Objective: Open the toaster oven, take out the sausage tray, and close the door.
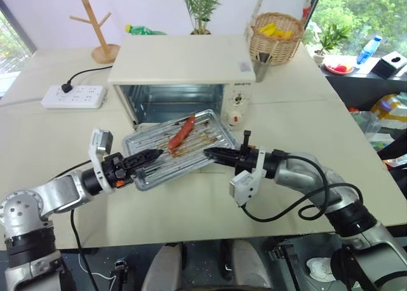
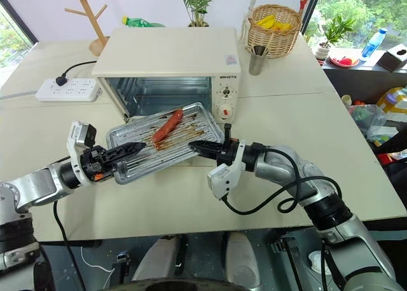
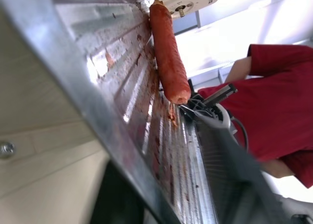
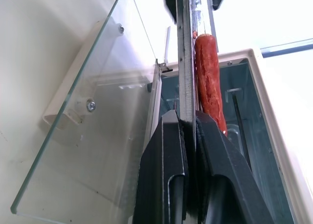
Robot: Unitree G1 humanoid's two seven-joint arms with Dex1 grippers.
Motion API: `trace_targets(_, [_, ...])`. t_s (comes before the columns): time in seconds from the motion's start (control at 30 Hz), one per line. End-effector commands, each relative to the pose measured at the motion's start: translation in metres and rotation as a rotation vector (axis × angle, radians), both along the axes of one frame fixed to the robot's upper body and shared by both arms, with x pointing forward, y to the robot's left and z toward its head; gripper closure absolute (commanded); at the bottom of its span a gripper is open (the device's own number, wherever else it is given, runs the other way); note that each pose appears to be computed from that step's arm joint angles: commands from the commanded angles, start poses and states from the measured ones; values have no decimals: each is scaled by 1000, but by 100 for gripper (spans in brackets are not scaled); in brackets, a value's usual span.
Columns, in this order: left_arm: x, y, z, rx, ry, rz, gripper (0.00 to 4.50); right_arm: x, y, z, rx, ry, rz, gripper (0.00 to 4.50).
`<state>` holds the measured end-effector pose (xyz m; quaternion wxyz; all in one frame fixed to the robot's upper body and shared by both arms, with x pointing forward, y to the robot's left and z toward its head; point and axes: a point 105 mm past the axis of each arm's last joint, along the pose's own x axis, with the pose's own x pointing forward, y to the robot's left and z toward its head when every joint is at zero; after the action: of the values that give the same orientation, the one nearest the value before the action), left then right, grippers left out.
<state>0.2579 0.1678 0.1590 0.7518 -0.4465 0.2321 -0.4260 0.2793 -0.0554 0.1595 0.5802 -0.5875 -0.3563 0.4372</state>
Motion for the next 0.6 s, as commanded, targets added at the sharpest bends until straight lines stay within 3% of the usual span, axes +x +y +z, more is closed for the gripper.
trace_targets(0.03, [-3,-5,12,-33,-23,-14,448,-2,0,18,47,-62,8,450])
trace_targets(0.3, [-6,-13,10,-57,-3,-17,448,-2,-3,20,44,-55,0,450])
trace_targets(0.4, [-1,-10,8,-84,10,20,450,-2,-5,21,47,-41,-7,348])
trace_targets(0.53, [2,-6,2,-123,34,67,450,-4,-8,19,14,-35,-7,148])
trace_targets(0.6, [2,-4,0,-144,43,92,450,-5,-12,18,3,-27,-11,148])
